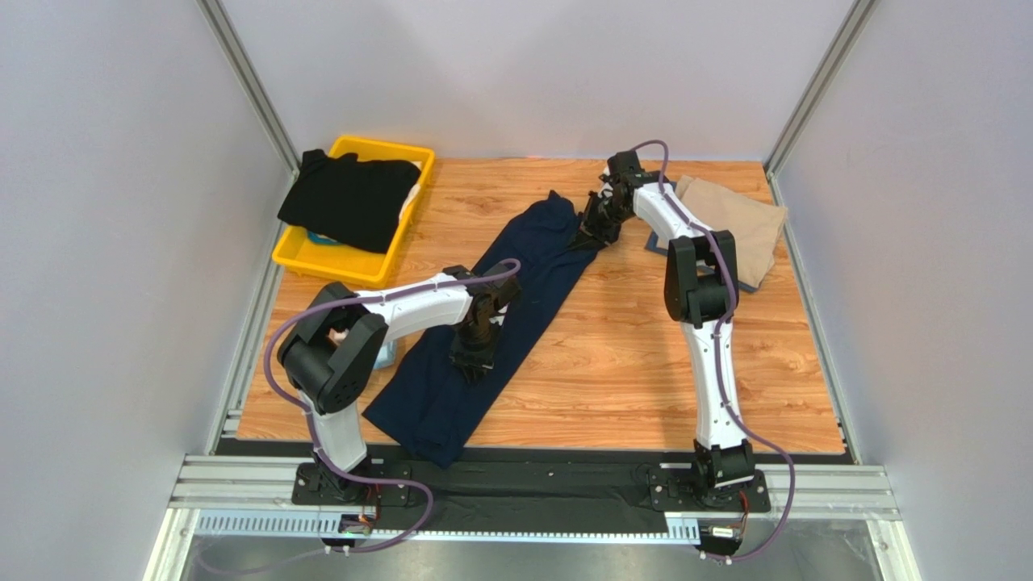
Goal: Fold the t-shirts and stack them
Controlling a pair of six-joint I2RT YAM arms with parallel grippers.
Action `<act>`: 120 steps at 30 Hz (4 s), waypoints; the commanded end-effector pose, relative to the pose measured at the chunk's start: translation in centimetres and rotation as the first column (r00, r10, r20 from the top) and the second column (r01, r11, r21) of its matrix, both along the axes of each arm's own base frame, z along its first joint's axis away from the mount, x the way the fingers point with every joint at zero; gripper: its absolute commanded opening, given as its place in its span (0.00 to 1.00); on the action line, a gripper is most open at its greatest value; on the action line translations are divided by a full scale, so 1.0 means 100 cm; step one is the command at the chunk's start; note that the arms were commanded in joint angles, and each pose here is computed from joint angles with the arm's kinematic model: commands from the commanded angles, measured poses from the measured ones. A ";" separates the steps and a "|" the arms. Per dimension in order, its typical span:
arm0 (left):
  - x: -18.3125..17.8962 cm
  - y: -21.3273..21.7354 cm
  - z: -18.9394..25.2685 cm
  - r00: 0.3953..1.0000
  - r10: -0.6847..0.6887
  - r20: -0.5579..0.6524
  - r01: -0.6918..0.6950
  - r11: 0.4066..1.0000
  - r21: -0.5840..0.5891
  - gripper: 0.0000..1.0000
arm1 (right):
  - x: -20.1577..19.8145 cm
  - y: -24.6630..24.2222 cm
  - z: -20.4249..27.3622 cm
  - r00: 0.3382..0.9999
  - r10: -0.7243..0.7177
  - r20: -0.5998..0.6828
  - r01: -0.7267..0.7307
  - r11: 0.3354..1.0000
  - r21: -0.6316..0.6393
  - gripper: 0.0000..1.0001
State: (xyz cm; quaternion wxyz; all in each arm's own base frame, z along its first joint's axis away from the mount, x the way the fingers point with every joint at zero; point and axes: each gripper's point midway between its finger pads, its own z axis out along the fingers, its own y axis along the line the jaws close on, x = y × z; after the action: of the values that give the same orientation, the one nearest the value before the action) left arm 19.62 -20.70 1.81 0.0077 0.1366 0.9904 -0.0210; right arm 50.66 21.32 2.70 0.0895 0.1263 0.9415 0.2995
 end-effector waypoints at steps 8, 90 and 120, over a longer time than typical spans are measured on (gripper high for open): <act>-0.005 -0.005 0.001 0.999 0.049 -0.013 -0.049 0.999 -0.025 0.26 | 0.039 -0.015 -0.030 0.996 -0.071 0.062 0.071 0.997 0.007 0.00; -0.056 0.042 -0.037 0.997 0.044 -0.057 -0.041 0.998 0.050 0.28 | -0.152 0.085 -0.030 0.932 0.360 0.030 -0.333 0.888 -0.317 0.37; -0.007 -0.090 -0.057 0.987 -0.133 -0.091 0.124 0.988 -0.095 0.27 | -0.018 -0.027 -0.027 0.996 0.079 0.043 -0.055 0.917 -0.395 0.36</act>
State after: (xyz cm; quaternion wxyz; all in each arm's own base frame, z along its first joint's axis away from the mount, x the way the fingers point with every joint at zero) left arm 16.36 -26.51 0.96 -0.0864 0.1696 0.9802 -0.0545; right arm 43.47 25.10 2.58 0.0534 0.0349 0.9789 0.1940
